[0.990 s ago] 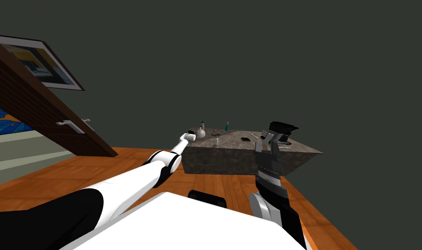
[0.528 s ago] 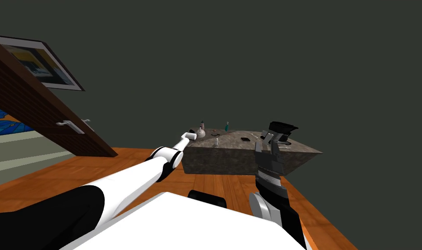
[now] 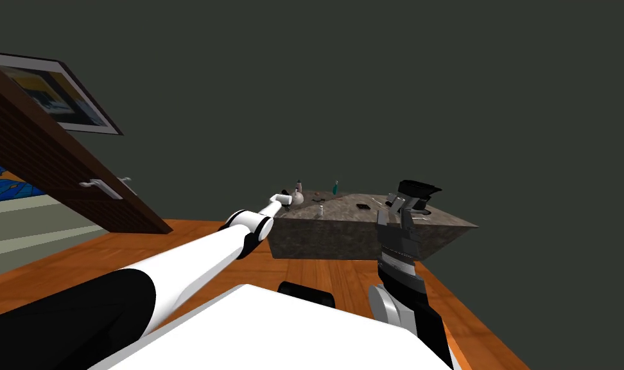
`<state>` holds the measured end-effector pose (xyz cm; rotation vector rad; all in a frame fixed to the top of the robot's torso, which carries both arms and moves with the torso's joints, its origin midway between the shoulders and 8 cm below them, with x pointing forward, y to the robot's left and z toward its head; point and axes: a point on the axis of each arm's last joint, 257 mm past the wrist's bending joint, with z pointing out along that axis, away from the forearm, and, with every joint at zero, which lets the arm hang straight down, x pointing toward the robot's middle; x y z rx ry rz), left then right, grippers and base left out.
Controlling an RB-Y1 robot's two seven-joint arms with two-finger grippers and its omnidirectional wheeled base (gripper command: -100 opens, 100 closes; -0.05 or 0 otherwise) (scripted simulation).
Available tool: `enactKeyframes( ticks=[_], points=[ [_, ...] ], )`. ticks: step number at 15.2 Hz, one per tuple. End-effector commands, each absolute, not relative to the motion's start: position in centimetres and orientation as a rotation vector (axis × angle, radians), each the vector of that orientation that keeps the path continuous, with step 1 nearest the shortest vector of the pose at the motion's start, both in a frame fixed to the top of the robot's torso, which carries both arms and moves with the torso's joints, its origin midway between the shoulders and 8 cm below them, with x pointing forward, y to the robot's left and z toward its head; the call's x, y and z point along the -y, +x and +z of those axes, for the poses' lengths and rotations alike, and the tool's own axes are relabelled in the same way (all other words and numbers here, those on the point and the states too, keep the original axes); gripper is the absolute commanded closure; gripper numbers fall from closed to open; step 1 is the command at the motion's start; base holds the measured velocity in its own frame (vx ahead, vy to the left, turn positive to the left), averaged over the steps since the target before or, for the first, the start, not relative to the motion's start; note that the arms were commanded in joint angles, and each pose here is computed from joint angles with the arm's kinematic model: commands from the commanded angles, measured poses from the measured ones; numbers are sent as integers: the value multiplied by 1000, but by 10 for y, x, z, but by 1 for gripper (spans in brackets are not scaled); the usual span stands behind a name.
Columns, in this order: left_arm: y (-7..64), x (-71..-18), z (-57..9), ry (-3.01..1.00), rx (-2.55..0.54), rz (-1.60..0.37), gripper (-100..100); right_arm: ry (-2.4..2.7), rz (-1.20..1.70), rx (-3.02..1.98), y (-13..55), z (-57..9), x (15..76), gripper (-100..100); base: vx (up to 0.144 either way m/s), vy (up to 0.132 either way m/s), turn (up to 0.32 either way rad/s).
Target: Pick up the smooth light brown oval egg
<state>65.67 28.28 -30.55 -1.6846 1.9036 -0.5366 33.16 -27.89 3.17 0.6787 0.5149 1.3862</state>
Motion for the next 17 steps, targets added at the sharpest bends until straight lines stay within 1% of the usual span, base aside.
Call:
enactKeyframes(
  ticks=[1,4,6,7,9,11,13,14,17],
  points=[
    [652,-283,-309,-1704,-1923,-514,-100,679,1386,-515,332,32,279,0,38,21,-8],
    [643,-285,-312,-1745,-1959,-459,-100,679,1386,-515,332,32,279,0,56,33,-17],
    [637,-290,-316,-1767,-1971,-427,-100,679,1386,-515,332,32,279,0,117,67,-21],
    [642,-286,-314,-1752,-1962,-449,-100,679,1386,-515,332,32,279,0,92,46,-11],
    [641,-259,-318,-1716,-1999,-453,-100,679,1386,-515,332,32,279,0,61,38,221],
    [651,-256,-304,-1689,-1980,-484,-100,679,1386,-515,332,32,279,0,40,14,100],
    [641,-259,-318,-1716,-1999,-453,-100,679,1386,-515,332,32,279,0,9,-5,-35],
    [640,-240,-320,-1689,-2021,-462,-100,679,1386,-515,332,32,279,0,22,4,151],
    [640,-240,-320,-1689,-2021,-462,-100,679,1386,-515,332,32,279,0,31,9,86]
  ],
)
